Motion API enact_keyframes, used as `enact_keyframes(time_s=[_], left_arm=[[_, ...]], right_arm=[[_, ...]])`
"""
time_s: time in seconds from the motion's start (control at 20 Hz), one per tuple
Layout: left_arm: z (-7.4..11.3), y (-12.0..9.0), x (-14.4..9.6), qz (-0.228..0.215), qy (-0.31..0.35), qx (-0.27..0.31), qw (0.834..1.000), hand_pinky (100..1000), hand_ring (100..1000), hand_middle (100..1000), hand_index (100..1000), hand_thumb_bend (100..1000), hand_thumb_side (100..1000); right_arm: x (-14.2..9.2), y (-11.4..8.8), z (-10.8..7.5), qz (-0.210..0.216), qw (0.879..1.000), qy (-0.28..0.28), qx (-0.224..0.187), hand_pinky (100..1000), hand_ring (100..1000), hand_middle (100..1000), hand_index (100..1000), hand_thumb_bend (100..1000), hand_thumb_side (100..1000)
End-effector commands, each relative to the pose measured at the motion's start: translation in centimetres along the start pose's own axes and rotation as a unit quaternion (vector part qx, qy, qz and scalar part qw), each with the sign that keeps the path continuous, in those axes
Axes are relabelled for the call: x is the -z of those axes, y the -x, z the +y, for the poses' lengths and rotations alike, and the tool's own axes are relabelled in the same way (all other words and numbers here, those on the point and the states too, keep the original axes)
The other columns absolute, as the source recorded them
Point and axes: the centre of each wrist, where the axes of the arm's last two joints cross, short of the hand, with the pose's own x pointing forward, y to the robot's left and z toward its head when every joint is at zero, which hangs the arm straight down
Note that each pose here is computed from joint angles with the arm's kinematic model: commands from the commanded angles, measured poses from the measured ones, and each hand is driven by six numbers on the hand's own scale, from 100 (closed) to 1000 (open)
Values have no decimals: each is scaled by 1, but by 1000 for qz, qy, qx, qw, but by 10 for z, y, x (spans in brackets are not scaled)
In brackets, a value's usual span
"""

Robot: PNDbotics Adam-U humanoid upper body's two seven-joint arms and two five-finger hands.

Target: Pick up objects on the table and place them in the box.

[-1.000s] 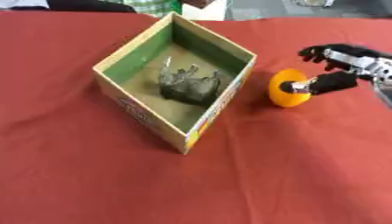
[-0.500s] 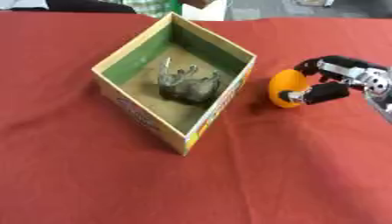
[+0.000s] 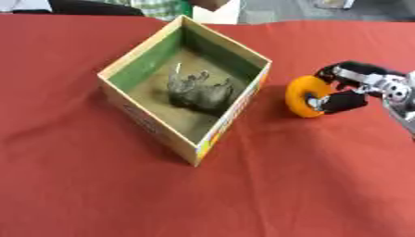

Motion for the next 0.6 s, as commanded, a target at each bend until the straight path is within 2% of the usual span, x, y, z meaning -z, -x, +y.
enact_keyframes(time_s=[0.05, 0.3, 0.45, 0.6], left_arm=[[5, -6, 4, -18, -5, 3, 1000, 686, 819, 829, 917, 100, 857], [5, -6, 4, -16, -5, 2, 1000, 685, 818, 829, 918, 100, 857], [5, -5, 3, -14, -4, 2, 1000, 684, 818, 829, 918, 100, 856], [5, -5, 3, -13, -3, 0, 1000, 682, 818, 829, 918, 100, 858]], right_arm=[[-2, 1, -9, 10, 999, 26, -28, 773, 823, 565, 741, 100, 197], [-4, -2, -10, 12, 997, 62, -54, 704, 731, 487, 625, 100, 145], [-12, -9, -17, 7, 993, 102, -60, 651, 660, 442, 569, 100, 288], [-17, -16, -17, 4, 990, 136, -40, 629, 628, 415, 549, 100, 344]])
